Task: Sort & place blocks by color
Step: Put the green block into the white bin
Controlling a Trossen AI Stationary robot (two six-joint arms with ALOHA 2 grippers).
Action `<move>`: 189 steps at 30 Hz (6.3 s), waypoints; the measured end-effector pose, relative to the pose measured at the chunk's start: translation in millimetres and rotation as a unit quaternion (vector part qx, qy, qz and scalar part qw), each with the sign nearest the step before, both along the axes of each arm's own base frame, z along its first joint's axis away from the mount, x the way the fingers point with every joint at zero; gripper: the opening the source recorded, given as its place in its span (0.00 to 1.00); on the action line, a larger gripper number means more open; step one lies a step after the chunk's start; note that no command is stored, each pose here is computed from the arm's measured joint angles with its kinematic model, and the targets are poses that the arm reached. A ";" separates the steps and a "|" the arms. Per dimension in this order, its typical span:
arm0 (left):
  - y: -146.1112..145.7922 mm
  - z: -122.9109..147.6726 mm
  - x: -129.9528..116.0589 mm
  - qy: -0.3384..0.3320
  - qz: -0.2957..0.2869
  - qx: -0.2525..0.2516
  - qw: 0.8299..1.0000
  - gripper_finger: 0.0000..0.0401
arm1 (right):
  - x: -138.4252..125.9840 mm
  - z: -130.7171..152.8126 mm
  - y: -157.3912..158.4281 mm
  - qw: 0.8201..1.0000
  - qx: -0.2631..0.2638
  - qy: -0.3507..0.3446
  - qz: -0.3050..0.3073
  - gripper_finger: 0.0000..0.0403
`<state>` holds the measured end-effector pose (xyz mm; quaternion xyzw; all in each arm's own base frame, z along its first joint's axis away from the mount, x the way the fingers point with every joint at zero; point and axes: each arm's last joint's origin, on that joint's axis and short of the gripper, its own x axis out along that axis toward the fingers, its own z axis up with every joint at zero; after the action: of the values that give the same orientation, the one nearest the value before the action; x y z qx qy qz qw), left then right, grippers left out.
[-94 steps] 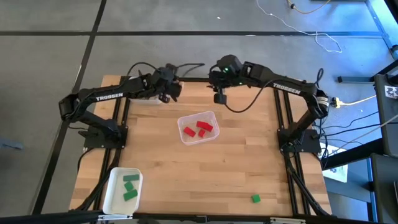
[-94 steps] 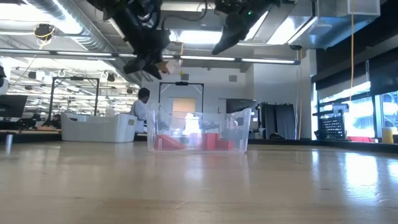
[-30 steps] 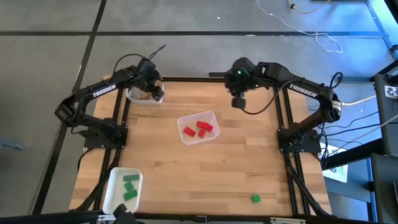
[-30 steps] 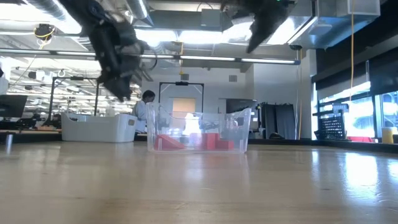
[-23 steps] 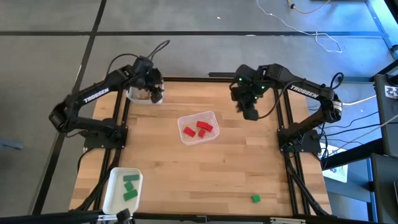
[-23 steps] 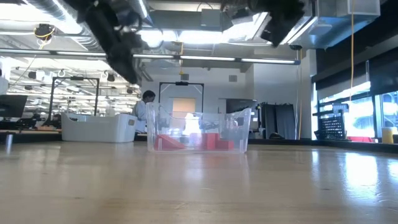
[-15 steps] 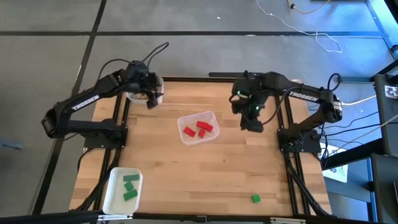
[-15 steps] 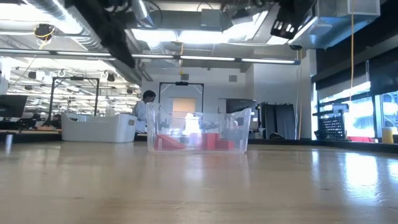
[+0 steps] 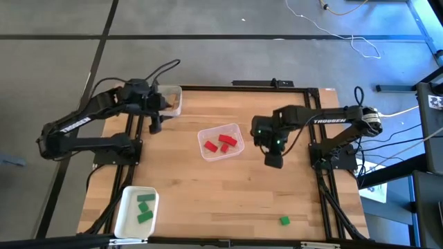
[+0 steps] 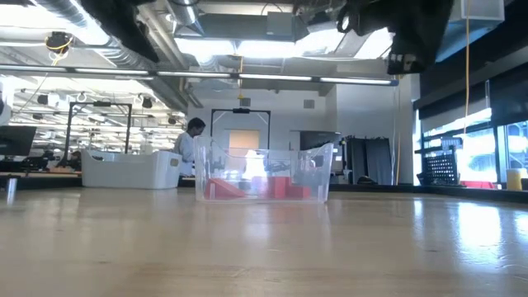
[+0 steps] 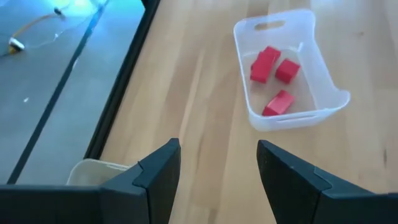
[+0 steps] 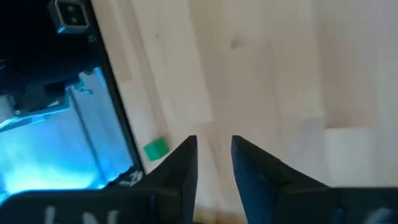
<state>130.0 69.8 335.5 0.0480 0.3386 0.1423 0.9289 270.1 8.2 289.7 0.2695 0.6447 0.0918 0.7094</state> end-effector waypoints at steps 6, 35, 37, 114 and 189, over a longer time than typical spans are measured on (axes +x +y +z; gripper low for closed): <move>-8.4 5.5 -6.9 -0.027 0.001 -0.007 1.000 0.50 | 1.7 -2.5 16.1 1.000 0.023 0.004 0.009 0.31; -11.1 8.1 -10.2 -0.042 0.007 -0.012 0.999 0.50 | -51.5 -60.2 174.2 0.957 -0.026 -0.089 0.275 0.55; -11.1 8.1 -10.2 -0.042 0.007 -0.012 0.999 0.50 | -55.5 -67.7 179.0 0.958 -0.038 -0.098 0.268 0.55; -10.9 8.3 -10.0 -0.043 0.007 -0.012 0.999 0.50 | -56.6 -154.9 201.7 0.963 -0.192 -0.114 0.151 0.33; -29.7 -2.6 118.9 -0.024 -0.407 0.527 0.746 0.50 | 131.1 28.0 -64.0 0.895 -0.166 -0.414 -0.026 0.33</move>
<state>248.9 40.0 332.8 0.6598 0.1358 -0.0928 0.7333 401.1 -55.8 317.7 0.1018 0.2918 0.0680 0.9486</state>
